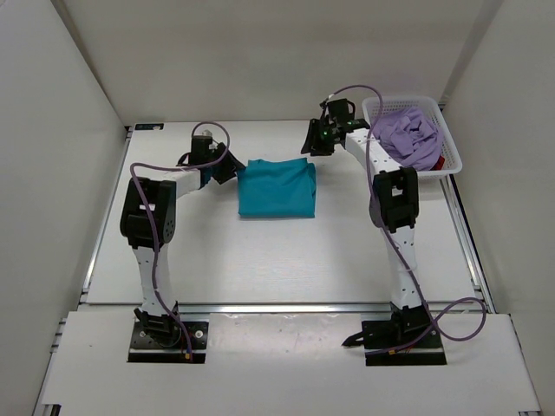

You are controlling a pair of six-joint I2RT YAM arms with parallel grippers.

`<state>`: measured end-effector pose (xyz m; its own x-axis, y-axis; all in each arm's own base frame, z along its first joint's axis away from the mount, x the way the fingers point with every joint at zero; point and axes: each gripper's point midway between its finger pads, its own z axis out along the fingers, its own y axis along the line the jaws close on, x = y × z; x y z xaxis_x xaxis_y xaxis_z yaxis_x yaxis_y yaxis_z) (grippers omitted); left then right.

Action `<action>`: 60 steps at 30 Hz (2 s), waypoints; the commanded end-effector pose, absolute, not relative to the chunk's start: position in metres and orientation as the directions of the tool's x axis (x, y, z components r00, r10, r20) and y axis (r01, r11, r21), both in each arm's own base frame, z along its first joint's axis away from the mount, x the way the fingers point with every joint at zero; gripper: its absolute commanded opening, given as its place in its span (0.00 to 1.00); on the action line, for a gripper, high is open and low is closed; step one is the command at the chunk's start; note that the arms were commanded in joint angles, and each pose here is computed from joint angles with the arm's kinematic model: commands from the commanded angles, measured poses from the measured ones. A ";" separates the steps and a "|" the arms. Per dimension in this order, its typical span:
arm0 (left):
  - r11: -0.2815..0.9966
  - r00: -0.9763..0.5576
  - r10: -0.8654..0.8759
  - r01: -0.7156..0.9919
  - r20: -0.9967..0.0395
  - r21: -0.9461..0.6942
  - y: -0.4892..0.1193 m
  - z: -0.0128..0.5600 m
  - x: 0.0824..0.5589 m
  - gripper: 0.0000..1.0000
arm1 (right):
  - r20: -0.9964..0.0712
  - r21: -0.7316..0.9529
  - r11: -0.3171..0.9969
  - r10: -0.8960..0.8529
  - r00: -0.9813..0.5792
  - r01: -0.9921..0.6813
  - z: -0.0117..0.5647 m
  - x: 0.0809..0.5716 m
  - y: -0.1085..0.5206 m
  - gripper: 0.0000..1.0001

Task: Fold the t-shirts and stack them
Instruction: Fold the long partially folded tshirt into a neat square

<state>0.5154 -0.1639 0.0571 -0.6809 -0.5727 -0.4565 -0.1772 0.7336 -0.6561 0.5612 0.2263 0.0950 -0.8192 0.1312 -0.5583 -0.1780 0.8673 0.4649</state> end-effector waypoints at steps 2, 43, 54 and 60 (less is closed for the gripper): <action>0.732 -0.663 -0.560 -0.116 -0.496 -0.672 -0.171 0.079 0.534 0.56 | -0.570 0.447 0.874 0.112 -0.814 -0.193 0.103 0.575 0.231 0.37; 0.622 -0.678 -0.598 -0.056 -0.428 -0.781 -0.198 0.100 0.520 0.08 | -0.718 0.435 0.854 0.137 -0.682 -0.286 0.244 0.453 0.155 0.41; 0.636 -0.678 -0.588 -0.050 -0.441 -0.770 -0.204 0.105 0.522 0.09 | -0.585 0.621 0.726 0.177 -0.792 -0.296 0.137 0.507 0.206 0.33; 0.635 -0.680 -0.591 -0.061 -0.434 -0.770 -0.199 0.099 0.526 0.09 | -0.558 0.658 0.700 0.204 -0.804 -0.279 0.119 0.513 0.206 0.35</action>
<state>0.5159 -0.1982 0.0586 -0.7100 -0.5916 -0.3819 -0.1306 0.6435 -0.7542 0.4849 0.1993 0.0497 -0.8999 0.1642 -0.4040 -0.1446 0.7616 0.6317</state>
